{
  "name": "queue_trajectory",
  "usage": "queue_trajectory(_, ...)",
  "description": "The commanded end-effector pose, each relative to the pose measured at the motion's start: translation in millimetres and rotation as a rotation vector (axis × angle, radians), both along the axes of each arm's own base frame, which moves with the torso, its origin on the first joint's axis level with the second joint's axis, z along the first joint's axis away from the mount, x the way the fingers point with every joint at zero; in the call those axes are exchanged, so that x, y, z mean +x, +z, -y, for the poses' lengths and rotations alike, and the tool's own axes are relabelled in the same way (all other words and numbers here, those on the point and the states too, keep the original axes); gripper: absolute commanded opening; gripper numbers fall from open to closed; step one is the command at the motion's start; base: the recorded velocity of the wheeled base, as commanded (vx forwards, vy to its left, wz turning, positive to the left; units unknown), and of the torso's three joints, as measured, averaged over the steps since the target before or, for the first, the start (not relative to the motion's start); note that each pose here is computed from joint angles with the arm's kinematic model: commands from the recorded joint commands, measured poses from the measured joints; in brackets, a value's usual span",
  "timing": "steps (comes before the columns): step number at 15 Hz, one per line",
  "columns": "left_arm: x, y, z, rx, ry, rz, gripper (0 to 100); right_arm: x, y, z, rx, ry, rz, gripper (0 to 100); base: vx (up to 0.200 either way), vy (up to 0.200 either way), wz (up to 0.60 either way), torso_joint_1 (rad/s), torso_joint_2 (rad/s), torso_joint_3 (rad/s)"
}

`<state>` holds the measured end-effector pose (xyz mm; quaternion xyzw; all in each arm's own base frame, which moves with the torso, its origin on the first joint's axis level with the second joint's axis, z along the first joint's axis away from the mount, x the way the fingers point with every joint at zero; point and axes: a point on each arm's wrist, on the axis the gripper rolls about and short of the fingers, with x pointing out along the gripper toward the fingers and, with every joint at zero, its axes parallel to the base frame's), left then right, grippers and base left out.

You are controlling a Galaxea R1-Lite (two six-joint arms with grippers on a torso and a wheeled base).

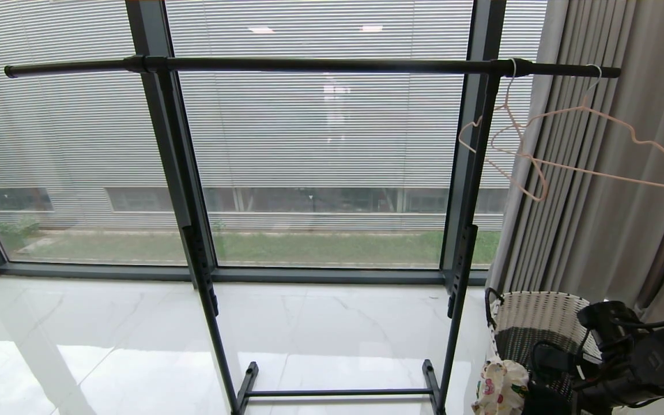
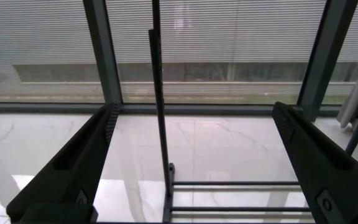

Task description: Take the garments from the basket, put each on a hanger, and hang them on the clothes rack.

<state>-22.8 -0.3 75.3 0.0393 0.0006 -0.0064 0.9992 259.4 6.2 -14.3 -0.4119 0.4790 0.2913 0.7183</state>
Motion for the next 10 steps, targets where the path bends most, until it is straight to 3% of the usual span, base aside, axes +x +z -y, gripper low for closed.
queue_trajectory(1, 0.0, 0.0, 0.0, 0.000, 0.002, 0.000, 100, 1.3, -12.4, 0.0, -0.007, -0.001, -0.023, 100, 0.000, 0.000, 0.00, 0.000, 0.00, 0.000)
queue_trajectory(5, 0.0, 0.0, 0.0, 0.001, 0.000, 0.000, 100, 2.8, -13.0, 1.6, -0.041, -0.018, -0.017, 100, 0.000, 0.000, 0.00, 0.000, 0.00, 0.000)
queue_trajectory(8, 0.0, 0.0, 0.0, 0.000, 0.000, 0.000, 100, 9.1, -17.0, 6.4, -0.038, -0.037, 0.037, 100, 0.000, 0.000, 0.00, 0.000, 0.00, 0.000)
queue_trajectory(9, 0.0, 0.0, 0.0, 0.001, -0.001, 0.000, 100, 9.9, -17.0, 7.2, -0.038, -0.040, 0.044, 0, 0.000, 0.000, 0.00, 0.000, 0.00, 0.000)
queue_trajectory(10, 0.0, 0.0, 0.0, -0.002, 0.002, 0.000, 100, 10.7, -17.1, 7.2, -0.038, -0.040, 0.049, 0, 0.000, 0.000, 0.00, 0.000, 0.00, 0.000)
